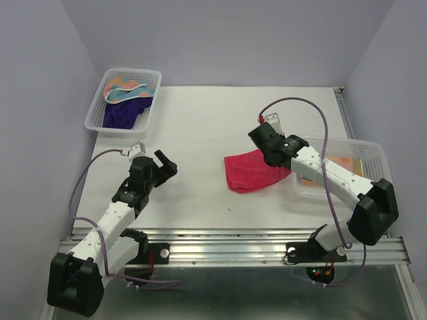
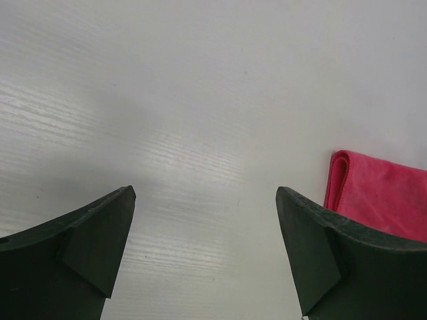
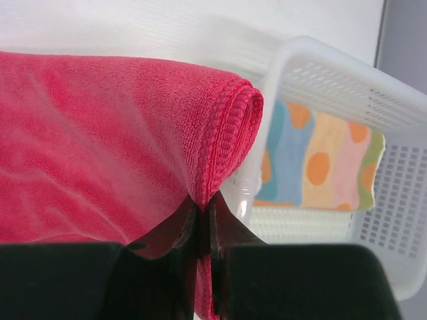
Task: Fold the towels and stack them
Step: Neatly place the folded towel into the bin
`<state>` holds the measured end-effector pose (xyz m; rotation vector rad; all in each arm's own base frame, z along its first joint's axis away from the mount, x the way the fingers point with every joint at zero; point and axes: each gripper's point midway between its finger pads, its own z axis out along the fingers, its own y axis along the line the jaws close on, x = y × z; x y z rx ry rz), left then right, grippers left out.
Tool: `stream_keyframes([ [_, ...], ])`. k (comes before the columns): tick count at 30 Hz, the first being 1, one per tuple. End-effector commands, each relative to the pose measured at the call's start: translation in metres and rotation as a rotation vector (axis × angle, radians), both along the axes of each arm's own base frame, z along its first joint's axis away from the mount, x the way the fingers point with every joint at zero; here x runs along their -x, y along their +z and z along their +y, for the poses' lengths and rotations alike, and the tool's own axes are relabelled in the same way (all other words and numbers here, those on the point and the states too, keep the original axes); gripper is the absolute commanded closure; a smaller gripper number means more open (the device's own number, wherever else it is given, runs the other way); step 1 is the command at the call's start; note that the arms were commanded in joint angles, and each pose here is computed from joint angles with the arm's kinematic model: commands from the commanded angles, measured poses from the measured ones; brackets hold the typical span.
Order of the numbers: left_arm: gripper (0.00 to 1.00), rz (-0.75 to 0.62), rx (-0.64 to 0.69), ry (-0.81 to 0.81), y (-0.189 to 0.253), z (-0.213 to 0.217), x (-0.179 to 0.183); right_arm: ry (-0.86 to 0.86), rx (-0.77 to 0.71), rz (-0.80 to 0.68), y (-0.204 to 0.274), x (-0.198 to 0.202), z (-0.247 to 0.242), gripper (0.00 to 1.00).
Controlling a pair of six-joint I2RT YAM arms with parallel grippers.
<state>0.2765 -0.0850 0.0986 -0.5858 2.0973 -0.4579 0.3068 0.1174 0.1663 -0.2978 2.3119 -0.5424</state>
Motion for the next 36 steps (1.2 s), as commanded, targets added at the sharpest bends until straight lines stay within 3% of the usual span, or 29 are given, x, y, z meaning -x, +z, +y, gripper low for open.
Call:
stream_keyframes([
  [1,0.01,-0.032,-0.022,0.007,0.005,0.003,-0.004,-0.100,0.010,-0.064,0.038,0.000,-0.046,0.99],
  [19,0.01,-0.066,-0.013,-0.006,0.015,0.000,-0.008,-0.269,-0.062,-0.201,0.140,0.031,-0.120,0.99],
  [31,0.01,-0.073,-0.009,-0.005,0.016,0.000,-0.006,-0.308,-0.027,-0.222,0.157,0.042,-0.152,0.99],
  [36,0.01,-0.070,-0.009,-0.010,0.014,0.000,-0.006,-0.359,0.017,-0.167,0.140,0.035,-0.168,0.99],
])
